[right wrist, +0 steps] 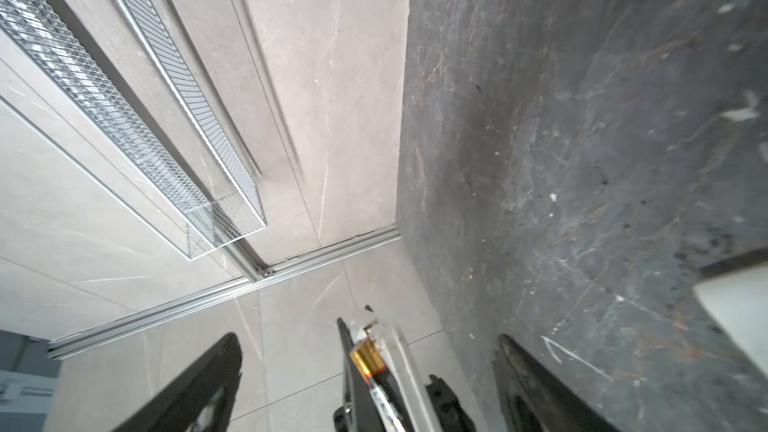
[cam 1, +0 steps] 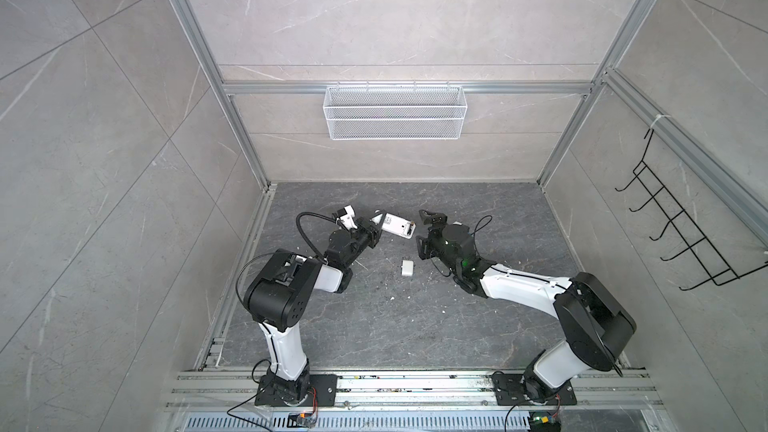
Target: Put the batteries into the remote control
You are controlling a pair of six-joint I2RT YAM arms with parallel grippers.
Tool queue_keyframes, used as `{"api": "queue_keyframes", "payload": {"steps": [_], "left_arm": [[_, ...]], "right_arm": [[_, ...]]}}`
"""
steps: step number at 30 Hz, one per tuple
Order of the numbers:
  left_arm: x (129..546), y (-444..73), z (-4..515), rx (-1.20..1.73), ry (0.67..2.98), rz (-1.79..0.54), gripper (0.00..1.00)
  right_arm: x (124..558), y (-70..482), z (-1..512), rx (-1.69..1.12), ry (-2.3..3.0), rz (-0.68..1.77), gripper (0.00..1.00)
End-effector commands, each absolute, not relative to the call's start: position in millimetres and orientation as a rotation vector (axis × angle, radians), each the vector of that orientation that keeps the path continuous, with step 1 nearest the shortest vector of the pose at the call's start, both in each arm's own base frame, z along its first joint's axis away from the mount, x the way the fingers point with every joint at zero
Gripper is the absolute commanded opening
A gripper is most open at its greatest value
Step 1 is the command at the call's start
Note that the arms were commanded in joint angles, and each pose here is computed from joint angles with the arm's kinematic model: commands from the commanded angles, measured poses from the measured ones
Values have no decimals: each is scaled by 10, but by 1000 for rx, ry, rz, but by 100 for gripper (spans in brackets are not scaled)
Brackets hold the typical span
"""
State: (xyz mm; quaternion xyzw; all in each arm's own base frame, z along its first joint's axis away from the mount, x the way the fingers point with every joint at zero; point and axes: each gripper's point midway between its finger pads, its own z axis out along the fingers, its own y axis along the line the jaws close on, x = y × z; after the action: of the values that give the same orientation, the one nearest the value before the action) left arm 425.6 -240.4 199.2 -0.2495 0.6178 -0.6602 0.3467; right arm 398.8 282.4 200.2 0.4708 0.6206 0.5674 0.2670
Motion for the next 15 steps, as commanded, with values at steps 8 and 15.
{"api": "queue_keyframes", "payload": {"steps": [8, 15], "left_arm": [[4259, -2415, 2421, -511, 1484, -1735, 7], [4271, -2416, 2404, -512, 1486, -1729, 7]], "right_arm": [[4002, 3005, 1912, 1393, 1550, 1710, 90], [3969, 3009, 1921, 1420, 1514, 1740, 84]]}}
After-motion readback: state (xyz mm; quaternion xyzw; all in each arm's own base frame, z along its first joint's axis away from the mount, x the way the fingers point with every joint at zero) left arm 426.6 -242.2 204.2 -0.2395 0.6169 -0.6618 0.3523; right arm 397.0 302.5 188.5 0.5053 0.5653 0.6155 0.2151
